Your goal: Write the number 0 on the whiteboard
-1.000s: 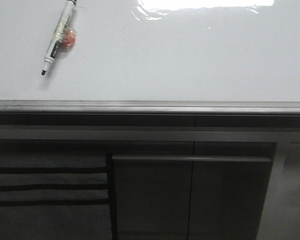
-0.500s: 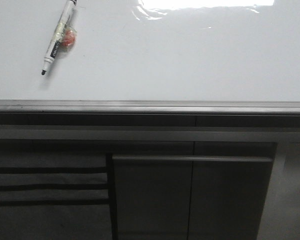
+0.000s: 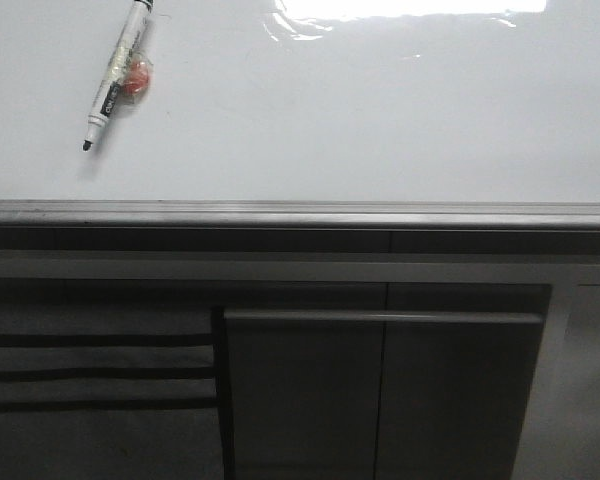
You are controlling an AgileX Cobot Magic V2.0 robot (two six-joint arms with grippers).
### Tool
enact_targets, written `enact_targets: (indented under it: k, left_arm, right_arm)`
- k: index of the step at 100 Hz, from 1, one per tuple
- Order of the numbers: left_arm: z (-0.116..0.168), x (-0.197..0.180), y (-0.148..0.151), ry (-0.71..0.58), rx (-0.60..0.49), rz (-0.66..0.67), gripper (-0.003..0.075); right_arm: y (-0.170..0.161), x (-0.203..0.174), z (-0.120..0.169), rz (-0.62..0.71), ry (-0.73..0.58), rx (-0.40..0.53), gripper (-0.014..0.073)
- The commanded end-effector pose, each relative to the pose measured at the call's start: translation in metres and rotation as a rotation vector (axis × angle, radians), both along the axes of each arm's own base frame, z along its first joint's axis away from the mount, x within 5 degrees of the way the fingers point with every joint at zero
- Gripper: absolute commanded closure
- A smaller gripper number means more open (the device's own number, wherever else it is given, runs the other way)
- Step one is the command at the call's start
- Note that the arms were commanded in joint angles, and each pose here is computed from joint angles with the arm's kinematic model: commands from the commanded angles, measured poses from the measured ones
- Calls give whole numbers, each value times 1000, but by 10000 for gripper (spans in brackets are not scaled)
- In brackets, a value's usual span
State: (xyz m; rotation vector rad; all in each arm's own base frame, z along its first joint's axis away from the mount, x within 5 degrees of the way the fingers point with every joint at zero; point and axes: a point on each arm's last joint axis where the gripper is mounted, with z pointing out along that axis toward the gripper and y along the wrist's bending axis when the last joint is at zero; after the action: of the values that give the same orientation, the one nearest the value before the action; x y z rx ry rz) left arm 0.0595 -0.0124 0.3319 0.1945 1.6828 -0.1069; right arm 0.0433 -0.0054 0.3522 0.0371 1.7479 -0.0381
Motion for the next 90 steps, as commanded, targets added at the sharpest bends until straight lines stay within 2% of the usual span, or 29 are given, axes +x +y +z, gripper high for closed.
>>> enact_targets:
  k: [1, 17, 28, 50, 66, 73, 90]
  left_arm:
    - [23, 11, -2, 31, -2, 0, 741]
    - [24, 31, -5, 161, 17, -6, 741]
    - [16, 43, -7, 222, 26, -6, 741]
    - [4, 66, -10, 319, 38, -6, 740]
    - [2, 85, -17, 309, -37, -26, 729]
    - [0, 95, -22, 303, -49, -51, 675]
    - [-8, 120, -42, 288, -71, -124, 451]
  right_arm:
    - [1, 20, 15, 17, 49, -36, 668]
    - [2, 53, 3, 19, 221, -34, 668]
    - [4, 67, -4, 25, 287, -19, 668]
    - [5, 85, -10, 33, 333, -4, 668]
    - [8, 93, -12, 48, 334, 21, 646]
    - [10, 96, -13, 69, 334, 24, 580]
    - [15, 101, -14, 127, 334, 37, 352]
